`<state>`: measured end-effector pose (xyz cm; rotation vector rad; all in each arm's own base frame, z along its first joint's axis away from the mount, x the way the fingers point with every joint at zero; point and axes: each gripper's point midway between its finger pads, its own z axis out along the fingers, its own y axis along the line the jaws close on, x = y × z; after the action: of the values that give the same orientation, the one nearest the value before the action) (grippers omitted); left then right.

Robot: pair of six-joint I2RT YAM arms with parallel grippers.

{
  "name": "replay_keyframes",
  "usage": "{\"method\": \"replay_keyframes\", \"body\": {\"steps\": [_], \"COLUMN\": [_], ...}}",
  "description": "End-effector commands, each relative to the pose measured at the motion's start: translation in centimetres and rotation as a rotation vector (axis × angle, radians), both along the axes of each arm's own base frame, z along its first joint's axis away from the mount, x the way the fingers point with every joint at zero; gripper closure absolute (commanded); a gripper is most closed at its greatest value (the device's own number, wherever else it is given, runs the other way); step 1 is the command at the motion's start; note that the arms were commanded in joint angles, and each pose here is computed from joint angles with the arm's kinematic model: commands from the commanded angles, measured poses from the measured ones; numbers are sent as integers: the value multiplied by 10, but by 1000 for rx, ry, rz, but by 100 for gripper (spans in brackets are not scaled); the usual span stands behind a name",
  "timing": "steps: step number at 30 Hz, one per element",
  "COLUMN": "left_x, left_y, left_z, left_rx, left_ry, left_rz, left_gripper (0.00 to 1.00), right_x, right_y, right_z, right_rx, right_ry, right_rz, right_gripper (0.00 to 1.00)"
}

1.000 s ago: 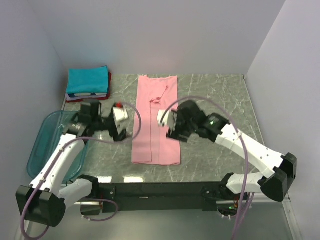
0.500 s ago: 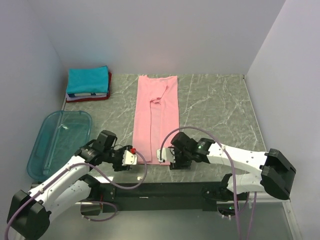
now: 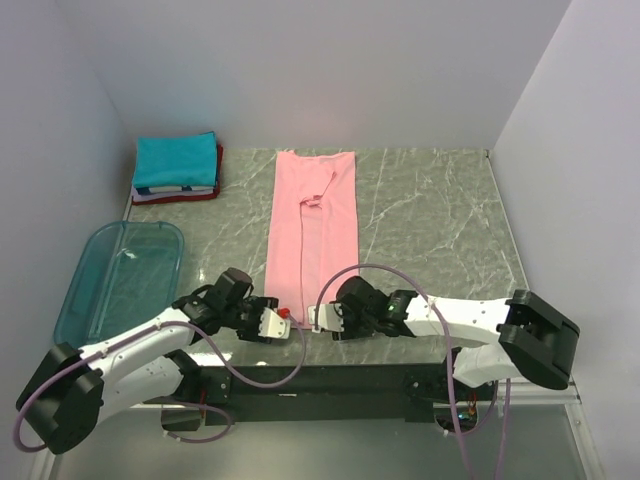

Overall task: Fold and stack the t-shirts
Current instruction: Fold the tshirt

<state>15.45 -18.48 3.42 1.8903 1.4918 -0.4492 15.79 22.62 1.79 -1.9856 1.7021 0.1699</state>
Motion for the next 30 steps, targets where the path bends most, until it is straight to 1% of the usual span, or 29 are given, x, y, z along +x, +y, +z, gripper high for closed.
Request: {"method": "replay_keyframes", "body": {"steps": [1, 4, 5, 7, 8, 9, 10, 12, 13, 15, 19, 20, 23, 25, 27, 30], "left_x": [13, 15, 16, 16, 14, 15, 15, 13, 11, 2, -17, -18, -28, -27, -21, -5], "left_y": [-2, 2, 6, 9, 10, 10, 9, 4, 4, 1, -6, -9, -10, -10, -11, -12], "left_z": [-4, -15, -22, -26, -28, -28, -26, -21, -21, -13, 7, 16, 24, 30, 36, 46], "left_rx": [14, 54, 82, 99, 104, 100, 94, 78, 81, 67, 7, -9, -20, -16, -21, -38], "left_ry": [-65, -76, -70, -76, -75, -79, -80, -61, -45, -2, 38, 35, 113, 133, 123, 121], "left_rz": [16, 23, 31, 25, 20, 20, 19, 11, 5, -21, -96, -101, -78, -67, -50, -23], "left_gripper": [43, 46, 51, 57, 67, 75, 81, 92, 98, 100, 100, 100, 100, 100, 100, 100], "right_x": [5, 5, 5, 5, 5, 5, 5, 2, 2, -2, -12, -14, -16, -10, -5, 11], "right_y": [-5, -8, -9, -11, -11, -11, -11, -12, -10, -10, -3, -3, 0, -2, -1, -4], "right_z": [-12, -18, -19, -21, -22, -22, -20, -18, -12, -6, 16, 19, 35, 40, 44, 50], "right_rx": [-31, -53, -59, -73, -74, -76, -71, -71, -53, -42, 37, 45, 90, 93, 99, 102], "right_ry": [-35, -35, -33, -32, -32, -29, -26, -15, -16, -1, 37, 43, 44, 28, 21, 2], "right_rz": [-1, 1, 1, 3, 4, 2, -2, -4, -8, -10, -29, -36, -46, -59, -62, -83], "right_gripper": [51, 58, 63, 67, 73, 77, 87, 99, 100, 100, 100, 100, 100, 100, 100, 100]}}
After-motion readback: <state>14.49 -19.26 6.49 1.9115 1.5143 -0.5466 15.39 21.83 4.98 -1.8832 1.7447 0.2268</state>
